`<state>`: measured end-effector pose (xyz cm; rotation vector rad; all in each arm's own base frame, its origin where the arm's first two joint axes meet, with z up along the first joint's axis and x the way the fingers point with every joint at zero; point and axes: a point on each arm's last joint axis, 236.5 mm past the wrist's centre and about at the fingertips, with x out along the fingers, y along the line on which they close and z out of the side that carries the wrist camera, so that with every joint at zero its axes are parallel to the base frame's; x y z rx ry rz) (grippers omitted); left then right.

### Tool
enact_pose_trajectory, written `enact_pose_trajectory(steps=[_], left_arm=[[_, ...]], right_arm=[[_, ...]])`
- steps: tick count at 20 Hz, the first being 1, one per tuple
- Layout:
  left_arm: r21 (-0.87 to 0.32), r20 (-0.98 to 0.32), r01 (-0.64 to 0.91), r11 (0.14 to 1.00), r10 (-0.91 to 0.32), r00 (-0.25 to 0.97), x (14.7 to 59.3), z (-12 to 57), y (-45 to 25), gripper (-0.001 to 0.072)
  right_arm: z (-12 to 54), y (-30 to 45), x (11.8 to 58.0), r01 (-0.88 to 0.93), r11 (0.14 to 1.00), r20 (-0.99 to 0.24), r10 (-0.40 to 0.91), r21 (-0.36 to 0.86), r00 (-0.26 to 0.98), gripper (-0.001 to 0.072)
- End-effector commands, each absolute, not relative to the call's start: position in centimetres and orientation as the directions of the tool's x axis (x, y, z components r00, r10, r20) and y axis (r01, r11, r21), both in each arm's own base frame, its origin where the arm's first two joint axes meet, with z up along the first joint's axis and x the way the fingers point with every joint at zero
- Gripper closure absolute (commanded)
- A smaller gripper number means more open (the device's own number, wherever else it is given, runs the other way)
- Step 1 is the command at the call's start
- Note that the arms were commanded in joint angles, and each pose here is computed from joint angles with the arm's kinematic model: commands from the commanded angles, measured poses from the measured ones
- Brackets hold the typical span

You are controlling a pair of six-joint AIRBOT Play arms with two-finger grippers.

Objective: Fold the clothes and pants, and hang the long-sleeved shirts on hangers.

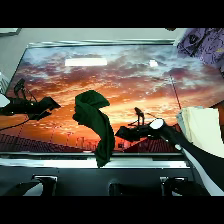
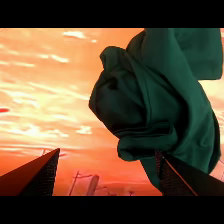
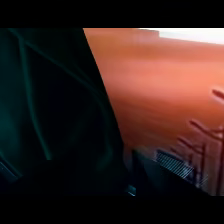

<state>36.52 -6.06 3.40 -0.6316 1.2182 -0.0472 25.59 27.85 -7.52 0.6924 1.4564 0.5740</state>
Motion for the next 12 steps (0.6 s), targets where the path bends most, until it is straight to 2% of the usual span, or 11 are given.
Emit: enact_pose_trajectory(steps=[1,3,4,6,8,9,12], left_arm=[[-0.469,-0.865,-0.317,0.824,-0.356,0.355,37.3,1.8,-5.7,0.0021],[-0.483,-0.856,-0.326,0.813,-0.358,0.374,38.3,1.4,-5.7,0.0021],[-0.503,-0.840,-0.311,0.806,-0.372,0.395,39.1,1.4,-6.0,0.0021],[-0.564,-0.794,-0.272,0.780,-0.421,0.439,40.9,1.3,-7.2,0.0021],[-0.629,-0.745,-0.277,0.727,-0.461,0.483,43.2,0.6,-8.0,0.0021],[-0.655,-0.724,-0.283,0.701,-0.473,0.503,44.4,0.1,-8.2,0.0021],[-0.726,-0.662,-0.281,0.628,-0.527,0.533,48.4,-1.7,-9.2,0.0021]], right_arm=[[-9.7,30.0,24.7,0.080,0.686,-0.690,0.723,0.723,0.038,0.0276],[-10.1,30.6,24.7,0.106,0.679,-0.686,0.726,0.726,0.047,0.0288],[-10.1,30.8,24.9,0.114,0.672,-0.680,0.731,0.731,0.051,0.0330],[-10.2,30.7,25.0,0.112,0.675,-0.683,0.729,0.729,0.055,0.0441],[-10.2,30.8,24.8,0.107,0.672,-0.679,0.732,0.733,0.050,0.0620],[-10.1,30.9,24.8,0.106,0.670,-0.677,0.735,0.735,0.046,0.0674],[-10.0,30.9,24.9,0.117,0.664,-0.672,0.739,0.738,0.050,0.0675]])
